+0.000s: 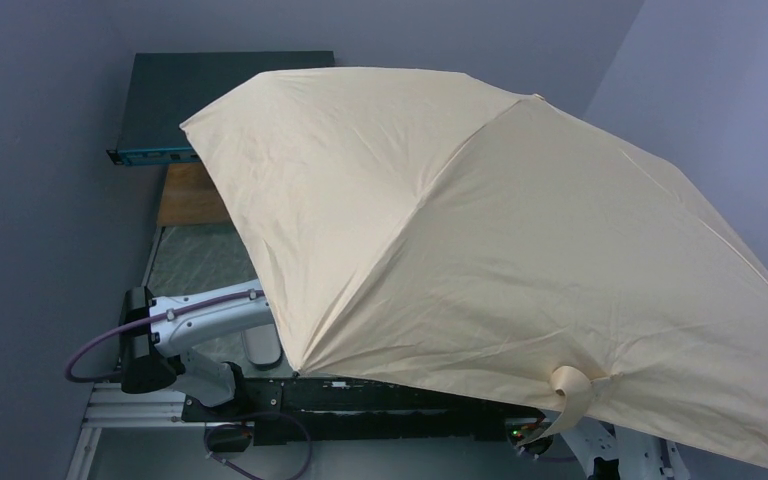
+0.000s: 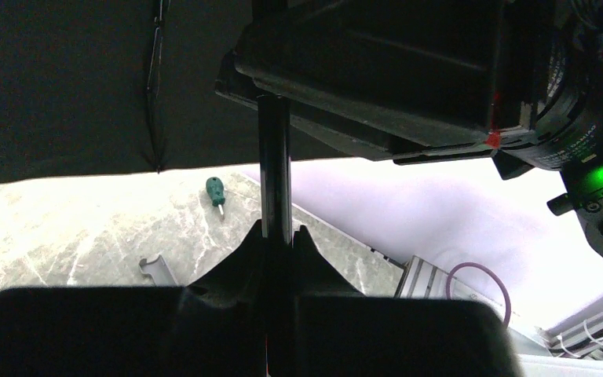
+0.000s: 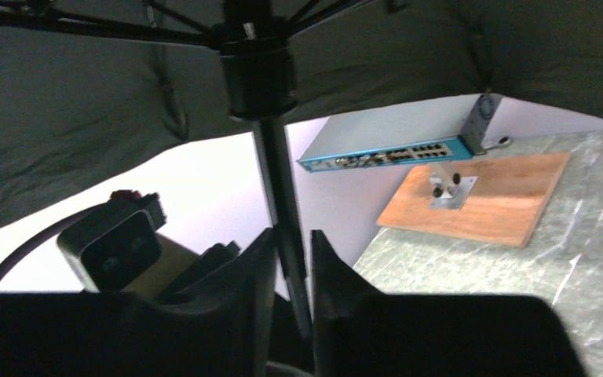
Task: Open the umbrella
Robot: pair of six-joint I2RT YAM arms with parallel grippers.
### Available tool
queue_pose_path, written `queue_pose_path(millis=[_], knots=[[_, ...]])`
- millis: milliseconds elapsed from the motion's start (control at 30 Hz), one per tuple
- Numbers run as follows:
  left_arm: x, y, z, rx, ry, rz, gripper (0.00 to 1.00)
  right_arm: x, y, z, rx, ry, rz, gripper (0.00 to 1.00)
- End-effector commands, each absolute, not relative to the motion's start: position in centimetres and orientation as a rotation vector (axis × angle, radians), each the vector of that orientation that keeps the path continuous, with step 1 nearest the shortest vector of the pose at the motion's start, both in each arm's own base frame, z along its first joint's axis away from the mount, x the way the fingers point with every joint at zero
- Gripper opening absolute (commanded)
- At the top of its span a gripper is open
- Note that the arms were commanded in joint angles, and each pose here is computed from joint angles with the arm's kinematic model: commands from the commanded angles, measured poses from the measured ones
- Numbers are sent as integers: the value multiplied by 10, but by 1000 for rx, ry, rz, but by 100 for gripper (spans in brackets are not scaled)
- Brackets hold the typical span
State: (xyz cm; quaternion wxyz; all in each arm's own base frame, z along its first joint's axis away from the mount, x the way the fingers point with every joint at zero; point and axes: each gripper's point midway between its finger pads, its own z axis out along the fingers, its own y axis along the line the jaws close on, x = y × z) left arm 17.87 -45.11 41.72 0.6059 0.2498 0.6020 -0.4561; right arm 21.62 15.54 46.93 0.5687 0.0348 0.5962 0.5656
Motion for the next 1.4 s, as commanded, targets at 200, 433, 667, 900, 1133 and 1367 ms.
queue_pose_path(millis=[200, 433, 667, 900, 1133, 1367], knots=[[149, -445, 433, 732, 1267, -1101, 9, 207, 162, 479, -38, 1375, 1325, 0], [165, -391, 395, 644, 1417, -925, 99, 210, 155, 479, -75, 1357, 1209, 0], [162, -302, 372, 587, 1530, -767, 100, 227, 137, 483, -67, 1271, 1019, 0], [159, -196, 340, 414, 1685, -602, 99, 258, 121, 485, -59, 1205, 845, 0], [150, -106, 297, 224, 1803, -475, 99, 296, 99, 489, 14, 1166, 676, 0], [141, -67, 266, 121, 1860, -456, 99, 344, 81, 477, 52, 1183, 474, 0]])
